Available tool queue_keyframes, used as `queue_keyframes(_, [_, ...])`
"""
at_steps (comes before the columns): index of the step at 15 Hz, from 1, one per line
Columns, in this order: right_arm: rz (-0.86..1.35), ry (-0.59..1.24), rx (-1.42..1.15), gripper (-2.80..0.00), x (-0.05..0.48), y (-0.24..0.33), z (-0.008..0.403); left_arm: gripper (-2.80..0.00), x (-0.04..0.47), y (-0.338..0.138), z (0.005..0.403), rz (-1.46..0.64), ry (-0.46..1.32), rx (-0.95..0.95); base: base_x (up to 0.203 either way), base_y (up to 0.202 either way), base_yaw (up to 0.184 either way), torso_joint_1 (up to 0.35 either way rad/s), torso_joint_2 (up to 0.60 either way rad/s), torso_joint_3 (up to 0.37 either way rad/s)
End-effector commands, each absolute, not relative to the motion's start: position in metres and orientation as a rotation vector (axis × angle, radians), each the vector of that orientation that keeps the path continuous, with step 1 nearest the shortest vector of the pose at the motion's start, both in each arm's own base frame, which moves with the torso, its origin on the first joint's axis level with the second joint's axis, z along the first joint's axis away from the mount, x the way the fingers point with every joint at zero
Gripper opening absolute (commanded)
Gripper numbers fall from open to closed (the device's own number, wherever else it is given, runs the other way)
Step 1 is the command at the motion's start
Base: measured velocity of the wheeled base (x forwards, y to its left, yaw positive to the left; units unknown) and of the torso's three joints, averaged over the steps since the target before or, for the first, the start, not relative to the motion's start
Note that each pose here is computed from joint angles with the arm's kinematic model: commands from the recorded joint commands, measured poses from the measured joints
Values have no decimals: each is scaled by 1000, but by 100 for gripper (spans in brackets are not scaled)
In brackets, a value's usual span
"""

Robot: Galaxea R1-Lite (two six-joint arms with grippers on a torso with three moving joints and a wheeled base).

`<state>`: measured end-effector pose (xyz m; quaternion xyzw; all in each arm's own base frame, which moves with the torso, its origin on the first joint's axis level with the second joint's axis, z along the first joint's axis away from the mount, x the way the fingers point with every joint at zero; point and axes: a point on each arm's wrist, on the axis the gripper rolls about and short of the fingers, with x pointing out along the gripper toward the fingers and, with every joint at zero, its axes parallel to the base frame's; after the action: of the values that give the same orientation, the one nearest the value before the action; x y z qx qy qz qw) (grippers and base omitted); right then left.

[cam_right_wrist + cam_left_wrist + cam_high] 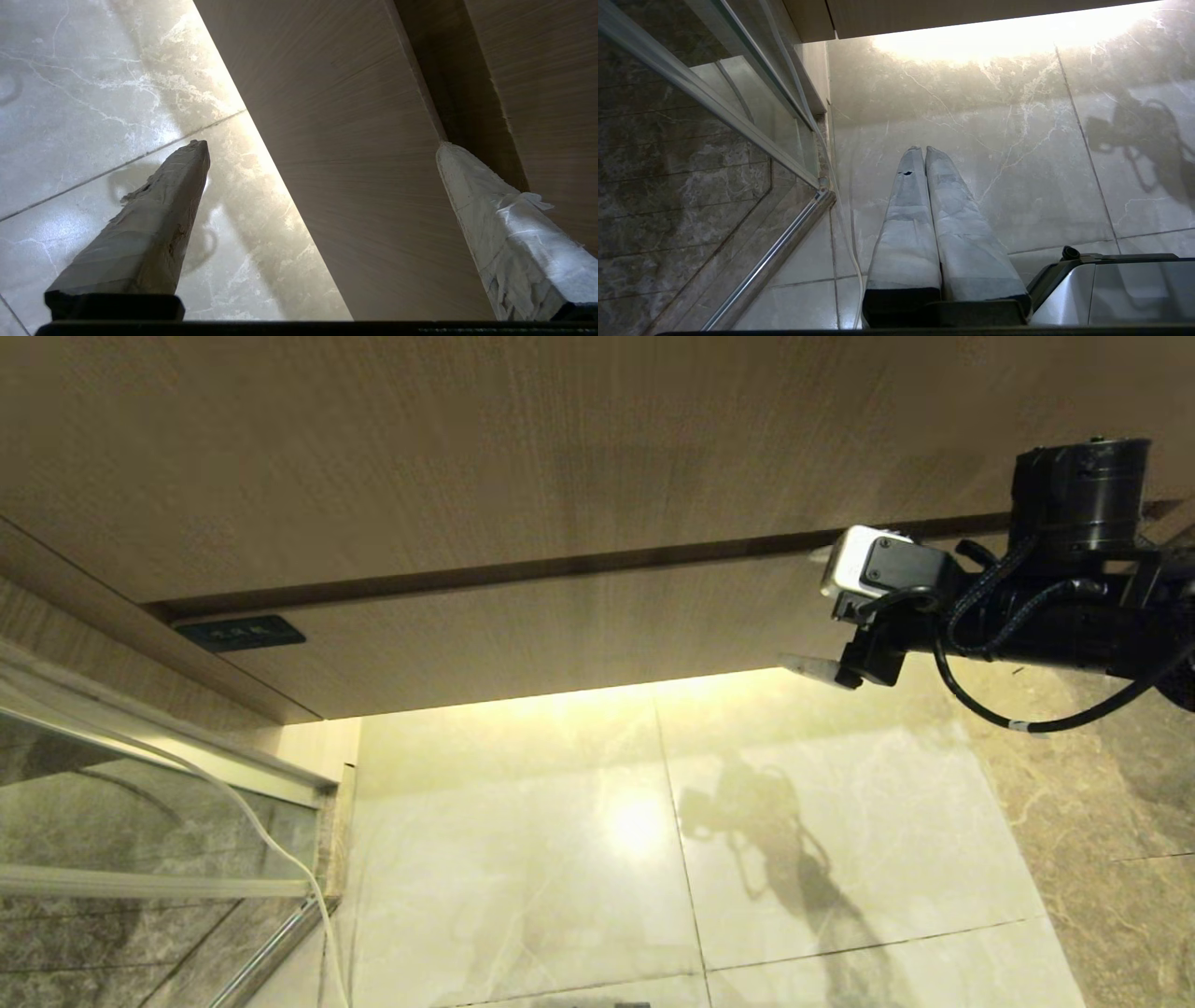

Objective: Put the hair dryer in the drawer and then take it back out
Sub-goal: Pull open the drawer

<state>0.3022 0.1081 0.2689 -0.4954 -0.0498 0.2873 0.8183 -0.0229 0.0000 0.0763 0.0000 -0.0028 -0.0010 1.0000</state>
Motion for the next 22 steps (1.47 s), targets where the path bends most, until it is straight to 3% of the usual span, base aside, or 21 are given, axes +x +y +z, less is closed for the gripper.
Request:
queue_keyframes(1, [607, -118, -1057, 0, 310, 110, 263, -280, -23, 0, 76, -2, -5, 0, 0, 0, 0, 0, 0, 0])
queue_keyframes(16, [527, -225, -997, 0, 350, 122, 248, -280, -23, 0, 76, -2, -6, 0, 0, 0, 0, 0, 0, 0])
queue_keyframes(22, [535, -200, -978, 0, 331, 116, 251, -280, -23, 0, 76, -2, -5, 0, 0, 0, 0, 0, 0, 0])
